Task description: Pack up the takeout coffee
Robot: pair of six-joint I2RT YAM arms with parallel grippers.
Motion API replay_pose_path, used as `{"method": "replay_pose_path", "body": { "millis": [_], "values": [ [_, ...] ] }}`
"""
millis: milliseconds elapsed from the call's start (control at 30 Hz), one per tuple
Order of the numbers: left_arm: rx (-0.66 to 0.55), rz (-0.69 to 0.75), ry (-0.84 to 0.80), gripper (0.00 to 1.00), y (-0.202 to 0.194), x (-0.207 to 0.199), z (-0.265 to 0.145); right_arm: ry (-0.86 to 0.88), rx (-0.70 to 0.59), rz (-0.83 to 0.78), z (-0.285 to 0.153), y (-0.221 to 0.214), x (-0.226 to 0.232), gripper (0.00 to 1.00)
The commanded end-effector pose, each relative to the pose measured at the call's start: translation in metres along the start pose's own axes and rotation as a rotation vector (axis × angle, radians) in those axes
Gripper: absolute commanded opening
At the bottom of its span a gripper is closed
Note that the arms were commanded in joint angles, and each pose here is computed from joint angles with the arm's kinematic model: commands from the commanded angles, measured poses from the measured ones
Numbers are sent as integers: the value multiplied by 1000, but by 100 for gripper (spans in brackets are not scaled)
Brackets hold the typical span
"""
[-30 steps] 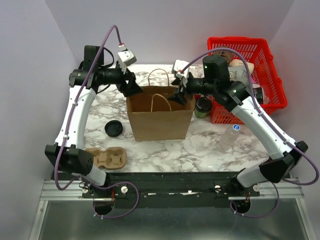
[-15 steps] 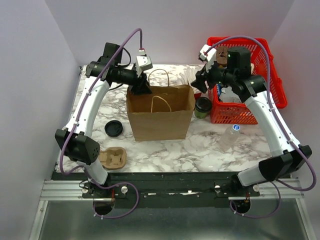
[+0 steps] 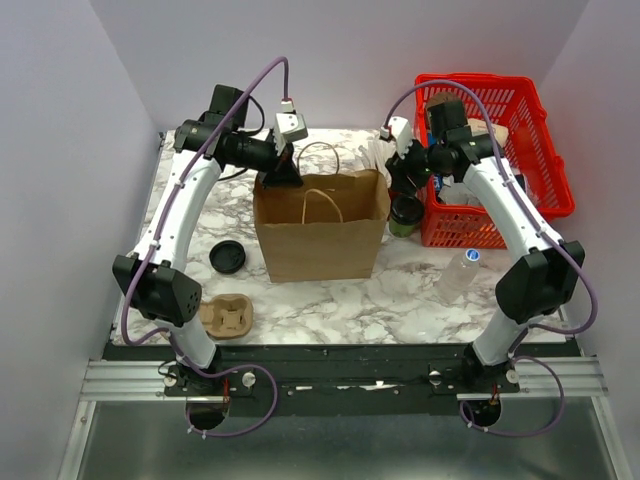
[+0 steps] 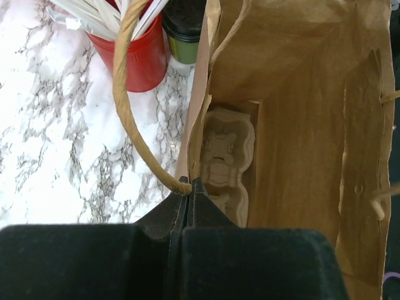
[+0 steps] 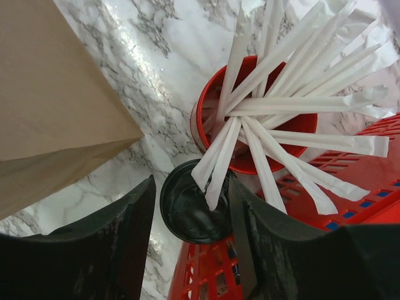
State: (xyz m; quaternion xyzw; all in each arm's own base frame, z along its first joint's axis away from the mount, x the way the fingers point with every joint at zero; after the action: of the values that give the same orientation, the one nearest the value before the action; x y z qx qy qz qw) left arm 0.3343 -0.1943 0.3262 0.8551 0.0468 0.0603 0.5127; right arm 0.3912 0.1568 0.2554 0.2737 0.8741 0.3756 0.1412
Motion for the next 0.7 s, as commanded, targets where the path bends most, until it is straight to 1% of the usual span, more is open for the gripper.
{"method": "replay_pose_path", "body": {
  "millis": [0, 67, 133, 200, 267, 433, 500, 533, 600, 633, 667],
  "values": [
    [84, -8, 42, 0, -9, -13, -19, -30, 28, -81, -16, 4, -8, 57],
    [117, -38, 78, 0, -15, -12, -26, -23, 7, -96, -22, 9, -5, 57],
    [135, -54, 102, 0, -18, -12, -32, -8, -49, -118, -34, 18, 5, 58],
    [142, -81, 130, 0, -21, -9, -39, -4, -97, -124, -42, 20, 14, 59],
    [144, -101, 164, 0, -24, -3, -46, 17, -109, -139, -41, 16, 22, 59],
    [156, -139, 236, 0, -27, 9, -59, 59, -12, -185, -29, -18, 37, 53],
    [163, -150, 267, 0, -29, 15, -65, 56, -5, -237, -25, -26, 40, 53],
    [166, -158, 271, 0, -31, 18, -64, 60, 30, -244, -18, -42, 43, 53],
    [170, -171, 289, 0, -33, 22, -66, 25, 8, -316, -17, -44, 43, 54],
    [163, -189, 306, 3, -32, 26, -66, 16, 18, -331, -16, -49, 44, 56],
    [160, -194, 311, 10, -32, 28, -65, 19, 37, -346, -12, -59, 46, 57]
  ]
}}
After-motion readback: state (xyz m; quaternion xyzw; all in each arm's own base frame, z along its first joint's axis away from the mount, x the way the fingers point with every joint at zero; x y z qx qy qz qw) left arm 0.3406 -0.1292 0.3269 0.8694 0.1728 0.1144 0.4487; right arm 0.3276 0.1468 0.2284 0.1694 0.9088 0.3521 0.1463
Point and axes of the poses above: each gripper's point midway between its finger pads, its own z axis out along the fingers, its own x axis along the line the jaws close on, y = z × x, the point moved 3 cm from there along -z, back along the fingers, and after that the axes turned 8 degrees about z, right-handed, at the moved point
